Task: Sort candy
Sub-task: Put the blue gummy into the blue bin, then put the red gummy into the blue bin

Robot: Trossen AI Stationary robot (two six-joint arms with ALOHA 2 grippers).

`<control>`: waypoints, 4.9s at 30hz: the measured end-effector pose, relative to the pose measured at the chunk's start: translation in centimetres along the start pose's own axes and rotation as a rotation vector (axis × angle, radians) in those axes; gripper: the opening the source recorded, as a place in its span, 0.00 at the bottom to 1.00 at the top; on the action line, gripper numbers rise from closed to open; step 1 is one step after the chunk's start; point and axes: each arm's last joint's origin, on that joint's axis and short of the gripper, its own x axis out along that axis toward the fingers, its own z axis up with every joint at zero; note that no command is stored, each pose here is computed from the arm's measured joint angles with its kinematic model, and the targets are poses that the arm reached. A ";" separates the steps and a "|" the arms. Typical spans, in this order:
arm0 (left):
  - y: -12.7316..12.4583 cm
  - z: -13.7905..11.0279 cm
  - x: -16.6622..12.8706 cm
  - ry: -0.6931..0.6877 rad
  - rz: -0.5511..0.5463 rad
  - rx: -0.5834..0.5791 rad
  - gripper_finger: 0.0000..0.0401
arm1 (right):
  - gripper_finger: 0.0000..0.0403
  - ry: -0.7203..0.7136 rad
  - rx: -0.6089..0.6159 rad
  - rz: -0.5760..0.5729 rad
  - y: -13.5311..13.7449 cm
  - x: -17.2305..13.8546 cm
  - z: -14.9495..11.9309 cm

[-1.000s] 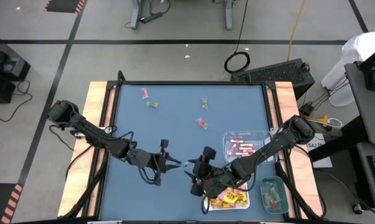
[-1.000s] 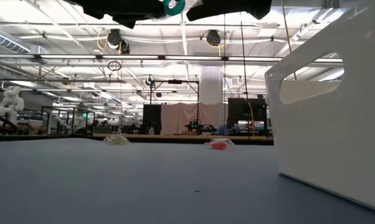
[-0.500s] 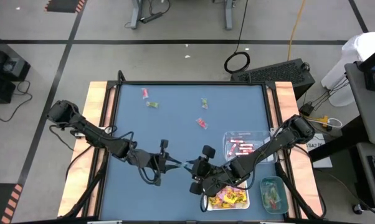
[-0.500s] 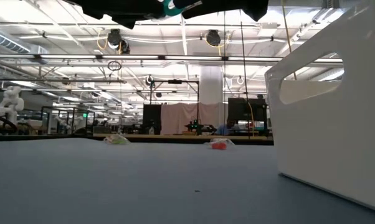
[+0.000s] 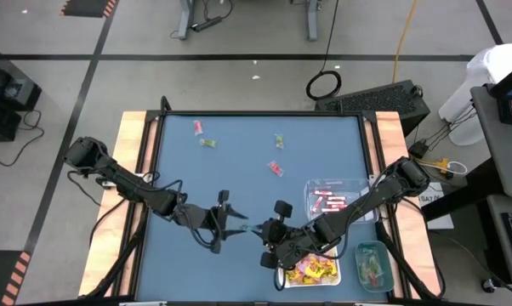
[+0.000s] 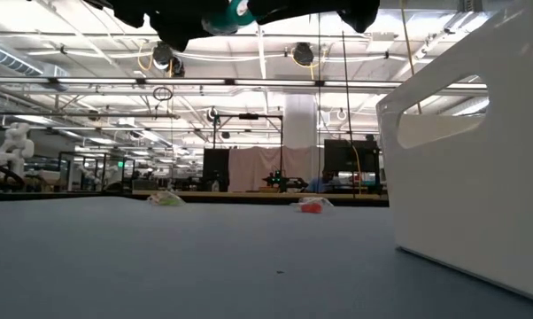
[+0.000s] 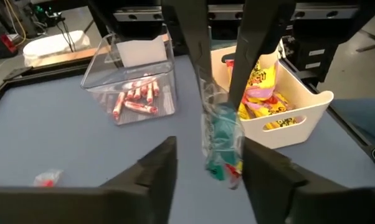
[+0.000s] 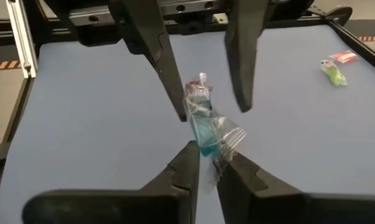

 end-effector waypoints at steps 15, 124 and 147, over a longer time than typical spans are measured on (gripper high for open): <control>0.2 0.5 -0.2 -0.033 0.052 0.038 0.64 | 0.08 0.234 0.050 0.176 -0.8 -2.3 -0.2; 11.1 -9.0 -3.7 0.344 0.403 -0.309 0.62 | 0.48 0.582 0.175 -0.373 -21.0 3.7 3.3; 10.1 -9.4 -5.4 0.247 0.373 -0.378 0.62 | 0.63 0.658 0.269 -0.343 -23.3 10.2 -4.2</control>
